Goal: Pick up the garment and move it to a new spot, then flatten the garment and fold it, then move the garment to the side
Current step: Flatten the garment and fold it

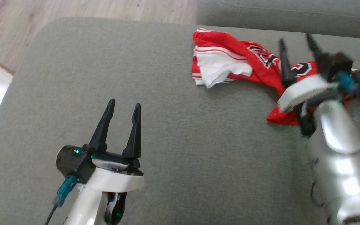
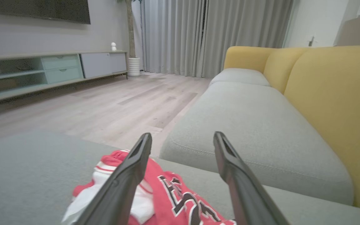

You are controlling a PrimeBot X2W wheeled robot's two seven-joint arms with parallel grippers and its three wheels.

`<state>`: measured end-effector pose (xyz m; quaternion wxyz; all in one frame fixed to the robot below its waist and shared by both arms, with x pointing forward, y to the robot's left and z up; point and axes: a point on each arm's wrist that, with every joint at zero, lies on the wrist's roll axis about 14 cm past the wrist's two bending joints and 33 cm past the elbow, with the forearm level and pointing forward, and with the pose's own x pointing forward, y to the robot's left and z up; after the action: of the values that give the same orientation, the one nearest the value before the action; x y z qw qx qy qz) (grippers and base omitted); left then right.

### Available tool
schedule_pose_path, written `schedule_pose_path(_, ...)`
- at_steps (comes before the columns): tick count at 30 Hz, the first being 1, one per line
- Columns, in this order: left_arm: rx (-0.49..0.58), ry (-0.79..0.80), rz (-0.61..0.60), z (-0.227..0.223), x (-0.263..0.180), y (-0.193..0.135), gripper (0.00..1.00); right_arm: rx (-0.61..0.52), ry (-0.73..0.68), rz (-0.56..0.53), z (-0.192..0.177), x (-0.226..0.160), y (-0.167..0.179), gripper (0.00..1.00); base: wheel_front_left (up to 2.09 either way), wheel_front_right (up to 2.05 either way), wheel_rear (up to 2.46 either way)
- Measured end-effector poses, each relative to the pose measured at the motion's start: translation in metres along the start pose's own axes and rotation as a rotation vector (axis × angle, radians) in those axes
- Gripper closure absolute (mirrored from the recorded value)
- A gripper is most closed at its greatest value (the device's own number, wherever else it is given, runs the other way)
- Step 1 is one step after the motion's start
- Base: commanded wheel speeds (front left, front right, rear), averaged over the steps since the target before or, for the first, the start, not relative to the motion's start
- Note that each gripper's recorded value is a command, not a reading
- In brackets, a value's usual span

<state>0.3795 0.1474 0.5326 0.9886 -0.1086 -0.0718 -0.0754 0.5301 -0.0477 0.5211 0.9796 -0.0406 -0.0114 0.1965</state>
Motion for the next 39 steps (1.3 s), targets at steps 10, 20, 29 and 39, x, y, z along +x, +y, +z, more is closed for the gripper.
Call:
schedule_pose_path(10,-0.005,-0.025,-0.019,0.007,0.003,-0.006,0.00,0.143,0.018,0.049,-0.038,-0.078,0.041,0.00,0.00,0.00,0.00)
schedule_pose_path(20,-0.010,-0.014,0.010,0.005,-0.003,0.001,0.00,0.122,-0.014,0.115,-0.029,-0.066,0.061,0.00,0.00,0.00,0.00)
schedule_pose_path(29,-0.016,0.010,0.076,-0.001,-0.014,0.020,0.00,-0.020,0.083,0.308,-0.044,-0.029,0.107,0.00,0.00,0.00,0.00)
schedule_pose_path(39,-0.024,0.030,0.149,-0.004,-0.027,0.038,0.00,0.073,0.347,0.352,-0.099,0.005,0.125,0.00,0.00,0.00,0.00)
